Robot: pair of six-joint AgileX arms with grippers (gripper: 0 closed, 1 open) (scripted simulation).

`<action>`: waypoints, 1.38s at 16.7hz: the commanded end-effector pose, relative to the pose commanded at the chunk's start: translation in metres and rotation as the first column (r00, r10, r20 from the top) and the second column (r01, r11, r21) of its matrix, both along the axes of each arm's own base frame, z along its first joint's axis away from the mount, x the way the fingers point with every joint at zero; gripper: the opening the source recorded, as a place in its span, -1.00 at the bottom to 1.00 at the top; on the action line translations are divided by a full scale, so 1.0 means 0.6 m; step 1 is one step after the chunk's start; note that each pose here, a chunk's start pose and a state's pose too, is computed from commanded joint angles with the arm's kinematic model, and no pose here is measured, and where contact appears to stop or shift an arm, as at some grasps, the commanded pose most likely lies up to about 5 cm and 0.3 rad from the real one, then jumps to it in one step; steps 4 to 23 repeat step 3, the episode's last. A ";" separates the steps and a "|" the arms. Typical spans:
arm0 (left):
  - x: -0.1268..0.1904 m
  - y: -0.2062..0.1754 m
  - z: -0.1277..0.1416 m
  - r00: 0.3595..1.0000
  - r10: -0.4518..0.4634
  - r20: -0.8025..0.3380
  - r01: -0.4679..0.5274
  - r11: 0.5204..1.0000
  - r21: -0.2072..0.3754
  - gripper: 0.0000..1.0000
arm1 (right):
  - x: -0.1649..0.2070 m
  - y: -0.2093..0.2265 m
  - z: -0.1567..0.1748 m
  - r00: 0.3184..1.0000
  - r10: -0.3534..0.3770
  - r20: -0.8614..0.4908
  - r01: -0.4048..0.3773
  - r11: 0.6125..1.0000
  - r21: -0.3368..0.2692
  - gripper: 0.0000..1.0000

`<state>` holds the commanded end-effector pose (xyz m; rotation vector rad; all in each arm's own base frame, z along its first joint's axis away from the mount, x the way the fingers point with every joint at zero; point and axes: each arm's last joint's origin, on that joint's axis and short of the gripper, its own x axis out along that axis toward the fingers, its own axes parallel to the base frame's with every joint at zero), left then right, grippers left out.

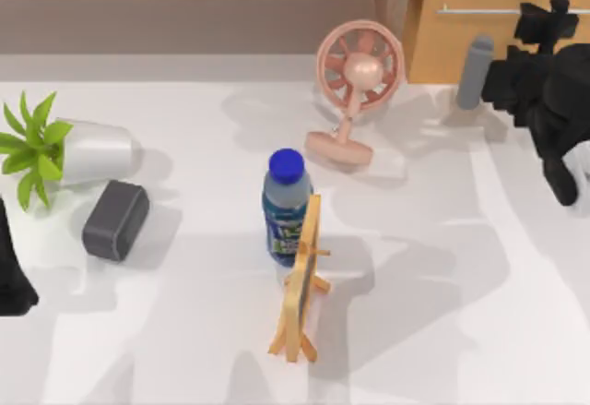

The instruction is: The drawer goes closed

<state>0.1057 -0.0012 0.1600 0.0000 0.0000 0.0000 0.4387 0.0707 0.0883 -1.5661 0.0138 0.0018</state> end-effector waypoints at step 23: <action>0.000 0.000 0.000 1.000 0.000 0.000 0.000 1.000 0.000 1.00 | 0.000 0.000 0.000 1.000 0.000 0.000 0.000 1.000 0.000 1.00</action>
